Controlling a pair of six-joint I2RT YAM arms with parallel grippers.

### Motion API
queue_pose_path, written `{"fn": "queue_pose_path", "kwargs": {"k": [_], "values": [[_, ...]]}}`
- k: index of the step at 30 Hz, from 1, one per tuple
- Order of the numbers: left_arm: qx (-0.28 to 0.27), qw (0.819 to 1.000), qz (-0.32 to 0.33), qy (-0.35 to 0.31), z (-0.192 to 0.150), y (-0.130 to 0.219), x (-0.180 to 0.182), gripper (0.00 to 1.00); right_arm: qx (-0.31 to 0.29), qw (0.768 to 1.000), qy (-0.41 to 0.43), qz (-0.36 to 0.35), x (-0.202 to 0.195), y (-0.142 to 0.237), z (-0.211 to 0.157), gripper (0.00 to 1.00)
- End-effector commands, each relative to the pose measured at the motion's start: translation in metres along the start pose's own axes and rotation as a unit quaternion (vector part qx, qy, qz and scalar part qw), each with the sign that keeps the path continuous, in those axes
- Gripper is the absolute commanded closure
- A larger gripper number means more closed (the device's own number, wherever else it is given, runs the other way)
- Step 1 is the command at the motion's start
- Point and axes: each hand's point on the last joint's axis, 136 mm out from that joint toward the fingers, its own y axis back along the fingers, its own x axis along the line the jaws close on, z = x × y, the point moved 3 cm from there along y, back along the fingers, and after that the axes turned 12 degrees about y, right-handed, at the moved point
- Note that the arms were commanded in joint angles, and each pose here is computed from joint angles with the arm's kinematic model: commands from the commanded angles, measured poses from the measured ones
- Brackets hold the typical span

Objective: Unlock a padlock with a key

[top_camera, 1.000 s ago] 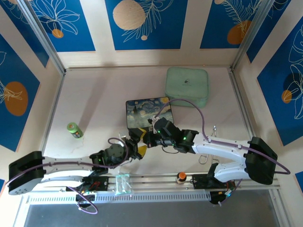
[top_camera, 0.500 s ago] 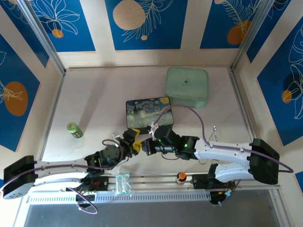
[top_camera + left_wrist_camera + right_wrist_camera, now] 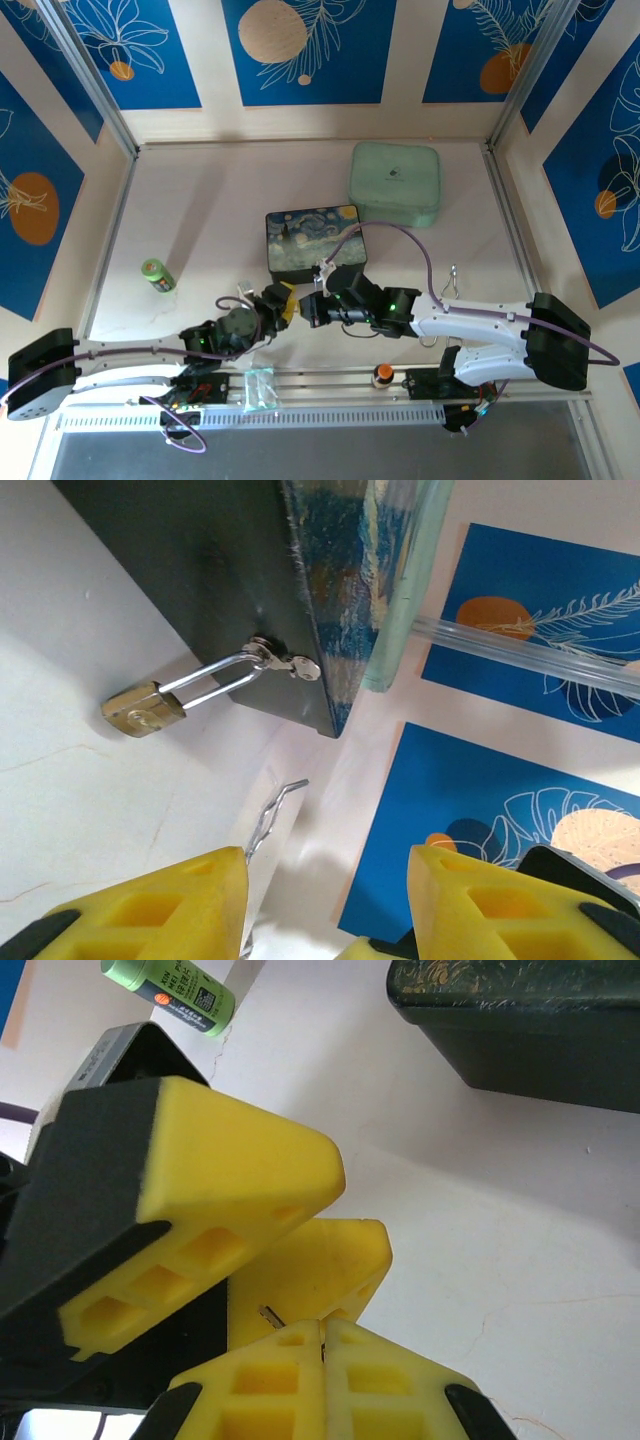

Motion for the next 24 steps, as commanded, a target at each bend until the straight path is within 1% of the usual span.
{"fn": "queue_pose_path", "kwargs": {"k": [1, 4, 6, 7, 9, 14, 17, 24], "values": [[0.001, 1.0, 0.011, -0.002, -0.003, 0.0, 0.002, 0.55, -0.015, 1.0, 0.002, -0.013, -0.001, 0.005, 0.003, 1.0], [0.002, 1.0, 0.013, -0.002, -0.003, 0.0, 0.002, 0.61, -0.017, 1.0, 0.009, -0.017, 0.002, 0.005, 0.004, 1.0], [0.002, 1.0, 0.014, -0.003, -0.002, 0.0, 0.003, 0.75, -0.016, 1.0, 0.013, -0.018, 0.004, 0.005, 0.004, 1.0], [0.002, 1.0, 0.016, -0.003, -0.002, 0.0, 0.004, 0.79, -0.016, 1.0, 0.015, -0.019, 0.004, 0.004, 0.004, 1.0], [0.001, 1.0, 0.018, -0.004, -0.001, 0.0, 0.005, 0.81, -0.016, 1.0, 0.014, -0.02, 0.005, 0.004, 0.004, 1.0], [-0.005, 1.0, 0.028, -0.006, 0.002, 0.001, 0.01, 0.81, -0.021, 0.999, 0.014, -0.024, 0.005, 0.006, 0.006, 1.0], [-0.008, 0.999, 0.033, -0.009, 0.004, 0.002, 0.012, 0.88, -0.021, 0.999, 0.014, -0.027, 0.005, 0.006, 0.006, 1.0], [-0.013, 0.999, 0.039, -0.012, 0.006, 0.002, 0.015, 0.9, -0.029, 0.999, 0.014, -0.032, 0.007, 0.007, 0.007, 1.0]]}}
